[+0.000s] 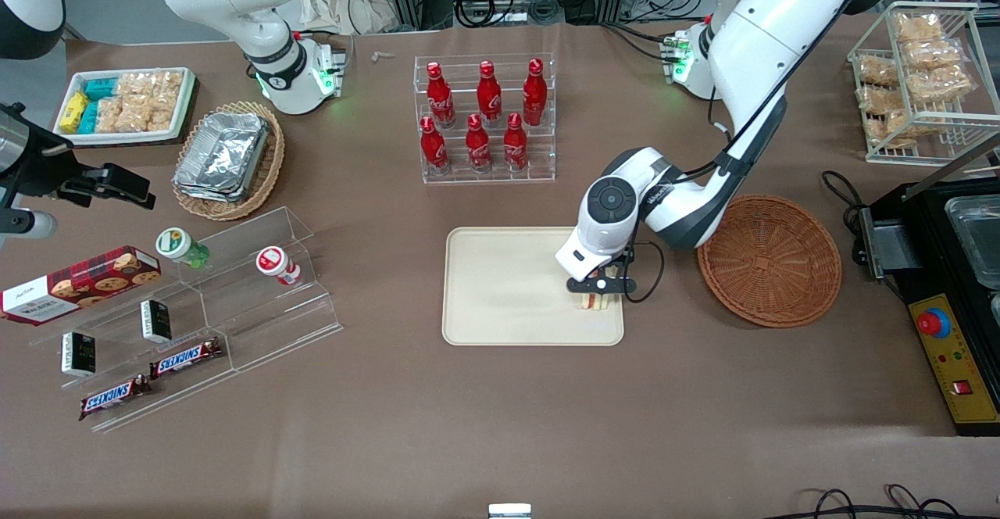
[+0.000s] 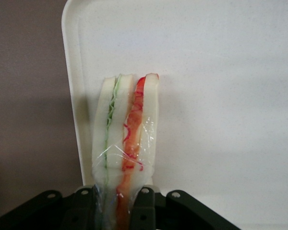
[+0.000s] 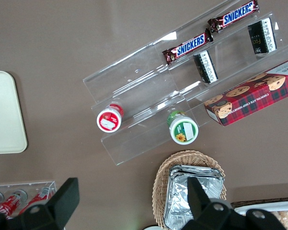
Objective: Place sandwich from basket to tray
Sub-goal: 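Lower the held sandwich onto the white tray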
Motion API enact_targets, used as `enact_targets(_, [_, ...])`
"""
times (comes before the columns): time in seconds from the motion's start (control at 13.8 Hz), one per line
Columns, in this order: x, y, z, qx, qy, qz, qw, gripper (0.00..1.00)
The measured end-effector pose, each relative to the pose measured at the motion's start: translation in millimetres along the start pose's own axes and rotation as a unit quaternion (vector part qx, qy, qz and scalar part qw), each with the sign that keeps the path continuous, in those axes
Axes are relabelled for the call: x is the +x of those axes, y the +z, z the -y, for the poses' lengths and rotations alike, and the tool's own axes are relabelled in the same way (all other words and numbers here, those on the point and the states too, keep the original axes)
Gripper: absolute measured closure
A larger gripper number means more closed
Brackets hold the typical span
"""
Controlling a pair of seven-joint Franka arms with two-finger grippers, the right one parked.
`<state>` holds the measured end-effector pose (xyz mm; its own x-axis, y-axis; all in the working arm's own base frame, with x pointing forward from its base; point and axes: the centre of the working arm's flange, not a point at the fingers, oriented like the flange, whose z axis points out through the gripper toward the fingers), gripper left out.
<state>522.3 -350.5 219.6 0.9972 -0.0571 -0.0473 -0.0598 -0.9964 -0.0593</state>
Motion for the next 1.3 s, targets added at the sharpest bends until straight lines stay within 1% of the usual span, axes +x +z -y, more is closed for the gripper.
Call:
enact_targets(0.65, [-1.0, 2.2, -1.1, 0.001, 0.002, 0.001, 1.0, 0.81])
enact_targets(0.72, [-1.0, 2.4, -1.2, 0.001, 0.002, 0.001, 1.0, 0.75])
enact_targets(0.87, [-1.3, 3.5, -1.2, 0.002, 0.003, 0.002, 1.0, 0.56])
enact_targets(0.94, [-1.7, 5.6, -1.4, 0.002, 0.003, 0.004, 1.0, 0.44])
enact_targets(1.01, [-2.1, 7.9, -1.6, 0.002, 0.003, 0.006, 1.0, 0.36])
enact_targets(1.09, [-2.5, 9.8, -1.7, 0.002, 0.003, 0.008, 1.0, 0.25])
enact_targets(1.16, [-2.7, 10.5, -1.9, 0.002, 0.003, 0.008, 1.0, 0.16])
enact_targets(1.23, [-3.1, 10.6, -2.5, 0.002, 0.004, 0.008, 1.0, 0.05])
enact_targets(1.3, [-3.3, 10.6, -3.0, 0.002, 0.004, 0.008, 1.0, 0.0])
